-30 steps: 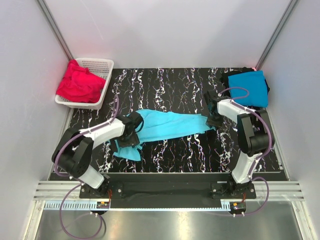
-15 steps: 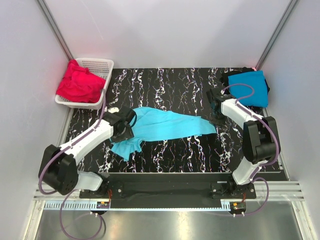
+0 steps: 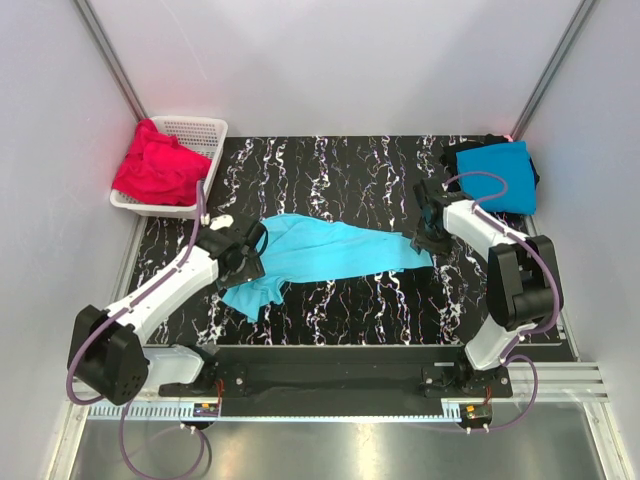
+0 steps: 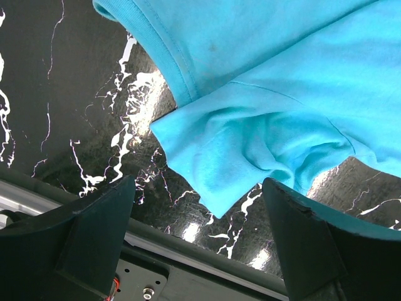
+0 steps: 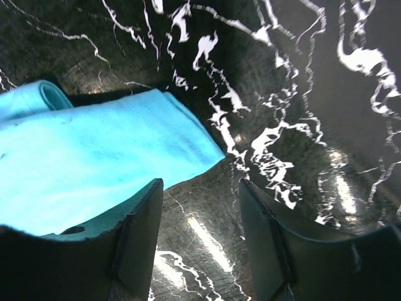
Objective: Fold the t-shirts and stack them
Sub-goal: Flatten the tshirt out
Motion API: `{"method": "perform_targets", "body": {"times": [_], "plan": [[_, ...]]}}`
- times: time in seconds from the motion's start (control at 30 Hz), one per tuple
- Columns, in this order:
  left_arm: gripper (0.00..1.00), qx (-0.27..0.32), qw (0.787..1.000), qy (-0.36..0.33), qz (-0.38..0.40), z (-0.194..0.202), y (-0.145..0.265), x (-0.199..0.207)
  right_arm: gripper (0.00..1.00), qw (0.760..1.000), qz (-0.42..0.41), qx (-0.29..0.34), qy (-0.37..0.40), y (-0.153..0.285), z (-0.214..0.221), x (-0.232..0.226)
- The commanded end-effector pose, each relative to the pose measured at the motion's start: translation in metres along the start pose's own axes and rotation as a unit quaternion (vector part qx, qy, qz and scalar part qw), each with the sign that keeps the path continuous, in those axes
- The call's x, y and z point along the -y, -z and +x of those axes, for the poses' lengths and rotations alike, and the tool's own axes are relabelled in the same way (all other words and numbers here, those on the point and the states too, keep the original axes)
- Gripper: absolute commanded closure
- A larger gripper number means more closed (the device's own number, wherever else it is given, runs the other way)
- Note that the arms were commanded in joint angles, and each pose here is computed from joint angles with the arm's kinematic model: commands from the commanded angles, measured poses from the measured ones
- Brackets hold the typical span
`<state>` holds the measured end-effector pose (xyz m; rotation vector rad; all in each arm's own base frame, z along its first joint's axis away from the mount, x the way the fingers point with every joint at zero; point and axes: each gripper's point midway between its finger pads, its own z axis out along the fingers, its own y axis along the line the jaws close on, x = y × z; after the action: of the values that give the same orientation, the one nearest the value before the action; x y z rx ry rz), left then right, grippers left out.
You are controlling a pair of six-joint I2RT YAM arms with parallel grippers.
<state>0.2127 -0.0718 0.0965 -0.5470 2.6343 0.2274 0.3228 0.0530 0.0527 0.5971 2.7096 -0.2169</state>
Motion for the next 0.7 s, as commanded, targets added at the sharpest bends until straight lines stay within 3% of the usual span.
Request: {"method": "perform_targets", "body": {"times": [0.0,0.4,0.5,0.53,0.57,0.63,0.67], "plan": [[0.11,-0.004,1.0,-0.002,-0.002,0.001,-0.001,-0.001,0.41,0.999,-0.023,-0.011,-0.019,-0.003,0.007,-0.009],[0.11,-0.01,1.0,-0.004,-0.005,0.006,-0.003,-0.004,0.46,0.998,0.001,-0.054,-0.036,-0.035,0.043,-0.001],[0.11,-0.009,1.0,-0.003,-0.002,0.006,-0.002,-0.004,0.54,0.998,-0.004,-0.057,-0.032,-0.04,0.043,-0.005],[0.11,-0.009,1.0,-0.002,0.001,0.007,-0.001,-0.004,0.65,0.998,-0.003,-0.058,-0.028,-0.041,0.044,-0.005],[0.11,-0.008,1.0,0.0,0.004,0.007,0.0,-0.004,0.67,0.998,-0.008,-0.057,-0.023,-0.042,0.042,-0.007],[0.11,-0.008,1.0,0.0,0.008,0.008,0.001,-0.005,0.65,0.999,-0.007,-0.048,-0.011,-0.041,0.033,-0.009],[0.11,-0.007,1.0,0.0,0.009,0.008,0.002,-0.006,0.57,0.999,-0.006,-0.037,-0.006,-0.039,0.025,-0.011]]}}
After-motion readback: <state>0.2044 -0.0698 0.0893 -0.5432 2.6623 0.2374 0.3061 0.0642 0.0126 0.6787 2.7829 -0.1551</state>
